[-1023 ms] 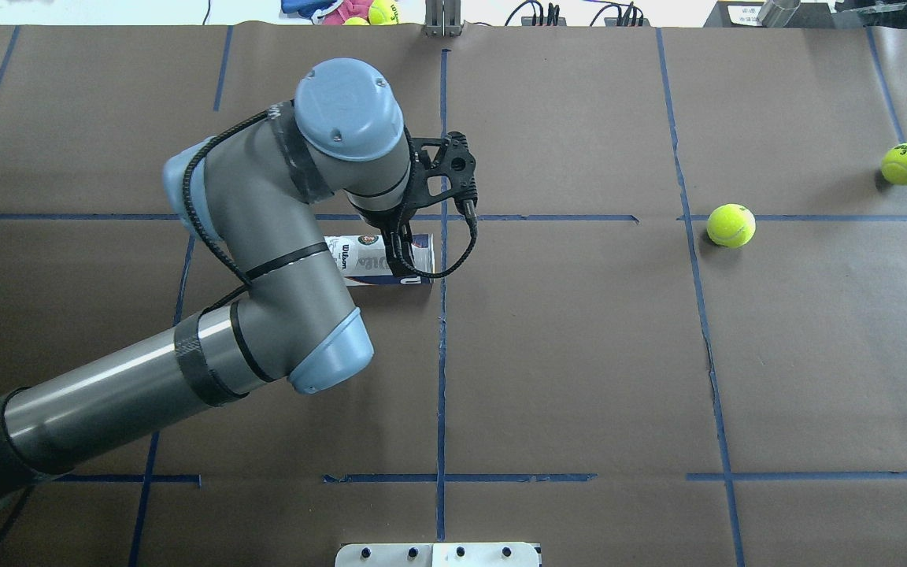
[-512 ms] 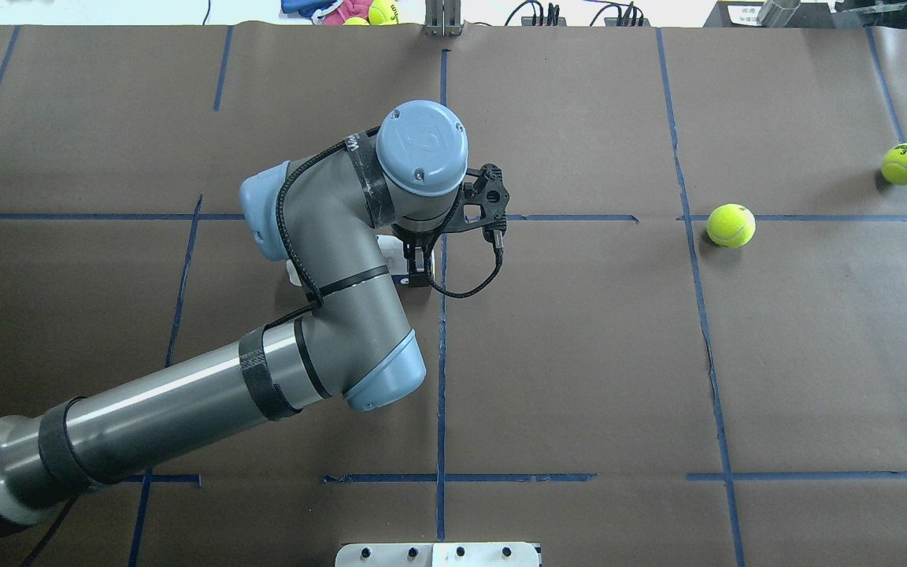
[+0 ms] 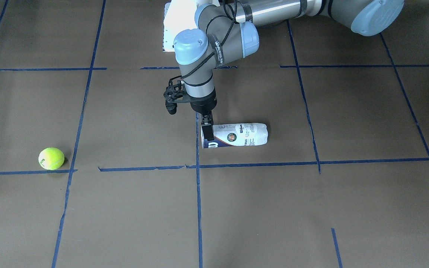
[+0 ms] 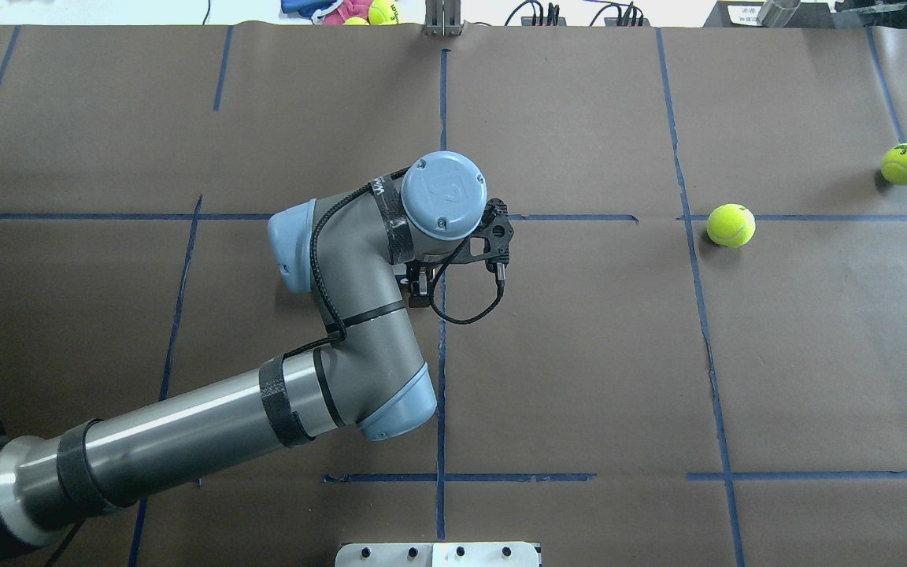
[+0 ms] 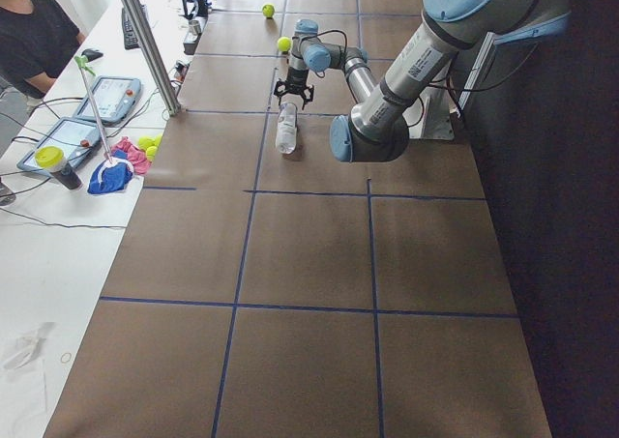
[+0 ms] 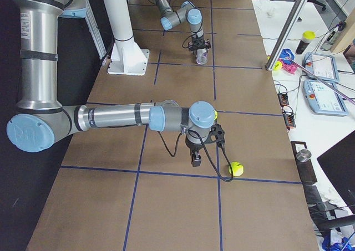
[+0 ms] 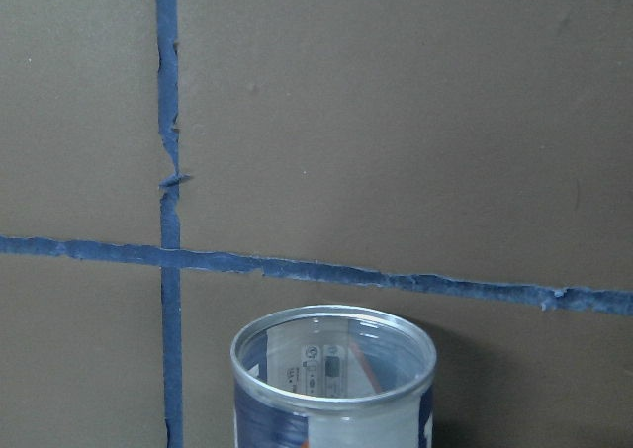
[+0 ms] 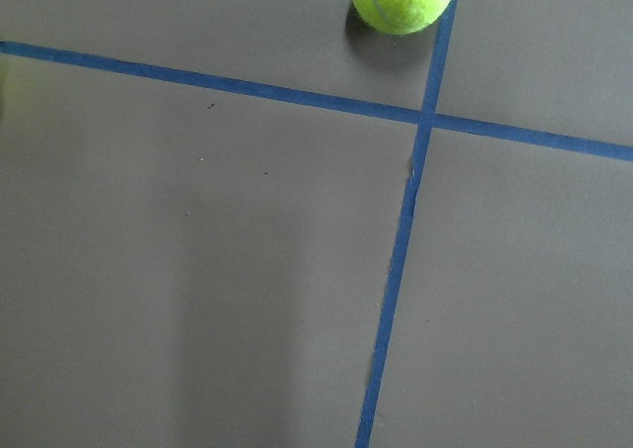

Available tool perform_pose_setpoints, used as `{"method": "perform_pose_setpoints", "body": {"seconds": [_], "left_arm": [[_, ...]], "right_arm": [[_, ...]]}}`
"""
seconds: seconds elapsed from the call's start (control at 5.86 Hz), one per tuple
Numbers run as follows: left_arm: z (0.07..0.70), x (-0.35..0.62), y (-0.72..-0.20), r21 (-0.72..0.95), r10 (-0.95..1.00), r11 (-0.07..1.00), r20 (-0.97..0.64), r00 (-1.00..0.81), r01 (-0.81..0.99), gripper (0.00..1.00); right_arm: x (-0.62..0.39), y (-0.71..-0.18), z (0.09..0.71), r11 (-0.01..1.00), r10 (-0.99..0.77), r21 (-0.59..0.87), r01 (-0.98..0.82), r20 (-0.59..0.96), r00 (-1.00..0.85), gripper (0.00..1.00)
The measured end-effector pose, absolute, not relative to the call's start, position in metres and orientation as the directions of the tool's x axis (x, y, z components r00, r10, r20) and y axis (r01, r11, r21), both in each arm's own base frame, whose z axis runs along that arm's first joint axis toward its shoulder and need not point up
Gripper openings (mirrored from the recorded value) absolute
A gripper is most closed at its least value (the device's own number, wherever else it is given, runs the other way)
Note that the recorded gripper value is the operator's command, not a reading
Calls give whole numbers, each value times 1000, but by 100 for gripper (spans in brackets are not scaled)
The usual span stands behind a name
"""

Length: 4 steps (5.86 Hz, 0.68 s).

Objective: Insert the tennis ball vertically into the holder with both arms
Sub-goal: 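Lower the left gripper and grasp the can around its body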

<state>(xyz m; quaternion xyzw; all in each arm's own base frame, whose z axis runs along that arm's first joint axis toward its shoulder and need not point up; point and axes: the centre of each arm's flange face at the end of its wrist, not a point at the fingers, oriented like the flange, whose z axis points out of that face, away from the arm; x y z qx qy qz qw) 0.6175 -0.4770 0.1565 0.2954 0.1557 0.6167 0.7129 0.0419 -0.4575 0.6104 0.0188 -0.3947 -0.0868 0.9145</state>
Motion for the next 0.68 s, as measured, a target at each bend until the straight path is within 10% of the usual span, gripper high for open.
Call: {"method": "perform_pose_setpoints", "body": {"seconds": [0.68], "left_arm": [[172,631,-481,607,963,56,177,203,-793,100]], "right_arm": [[40,-456,610,984,-172,104,142,738,652,100]]}}
